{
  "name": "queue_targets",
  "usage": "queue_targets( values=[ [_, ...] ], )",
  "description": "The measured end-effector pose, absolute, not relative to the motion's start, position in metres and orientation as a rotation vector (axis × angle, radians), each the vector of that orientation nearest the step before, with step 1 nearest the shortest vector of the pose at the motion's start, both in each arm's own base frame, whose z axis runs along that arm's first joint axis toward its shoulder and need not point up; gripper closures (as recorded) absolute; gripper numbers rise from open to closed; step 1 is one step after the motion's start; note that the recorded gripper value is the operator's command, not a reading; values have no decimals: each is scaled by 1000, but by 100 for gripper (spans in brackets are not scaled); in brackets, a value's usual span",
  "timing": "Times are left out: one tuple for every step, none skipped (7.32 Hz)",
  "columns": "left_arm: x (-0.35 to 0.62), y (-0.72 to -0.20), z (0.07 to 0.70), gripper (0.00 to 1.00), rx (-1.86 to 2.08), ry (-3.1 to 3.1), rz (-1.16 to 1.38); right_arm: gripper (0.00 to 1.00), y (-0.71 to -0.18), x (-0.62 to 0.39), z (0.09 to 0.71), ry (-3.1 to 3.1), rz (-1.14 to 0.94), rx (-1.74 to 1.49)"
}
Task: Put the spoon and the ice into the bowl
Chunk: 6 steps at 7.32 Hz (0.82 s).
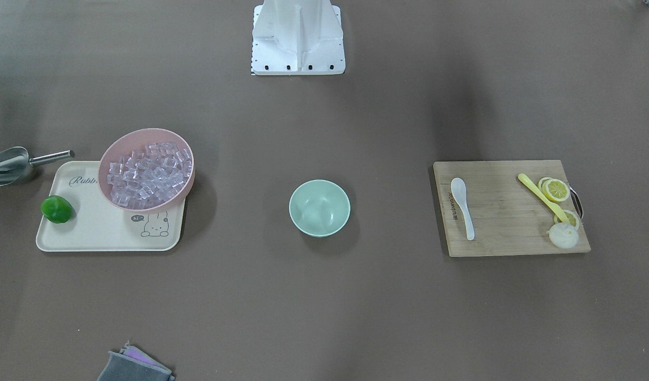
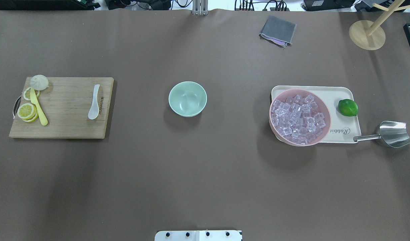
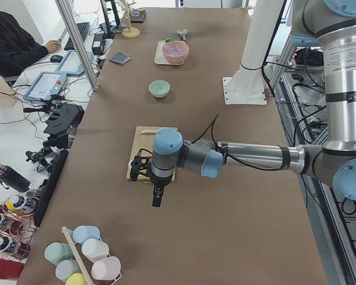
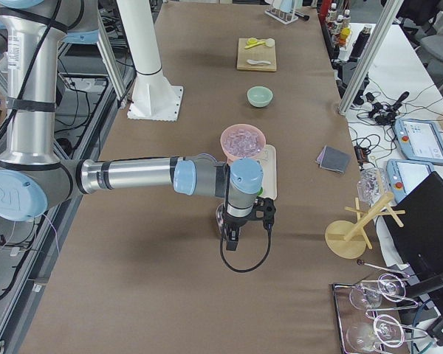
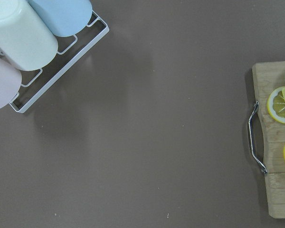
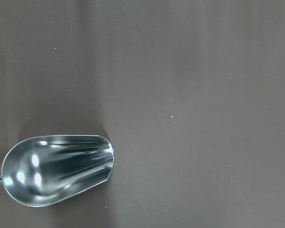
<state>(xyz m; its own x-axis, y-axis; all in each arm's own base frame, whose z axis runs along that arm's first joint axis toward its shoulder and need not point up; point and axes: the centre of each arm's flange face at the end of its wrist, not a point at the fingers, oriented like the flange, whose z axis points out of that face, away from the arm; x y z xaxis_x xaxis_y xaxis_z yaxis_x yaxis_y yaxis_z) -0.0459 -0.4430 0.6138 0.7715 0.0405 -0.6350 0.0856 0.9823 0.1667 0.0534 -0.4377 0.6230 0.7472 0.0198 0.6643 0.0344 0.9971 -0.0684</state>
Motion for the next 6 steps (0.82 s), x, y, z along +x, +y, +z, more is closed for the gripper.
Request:
queue_targets(
  values=[
    [-46,-443,614,2,189,689,-25,0,-438,53,622,-728,-8,-76],
    [-46,-443,614,2,188,689,-25,0,-438,53,621,-731,-8,-75],
    [-46,-444,614,2,188,690,-26,0,-439,53,620,-732,-8,-74],
    [-46,-444,613,2,189,690,-26,0,-439,53,620,-733,-9,-73],
    [-46,-444,612,2,191,691,-25,0,-440,53,619,-734,-9,-71],
    [-45,-445,611,2,195,692,-23,0,-441,53,618,-734,-9,-69]
  ],
)
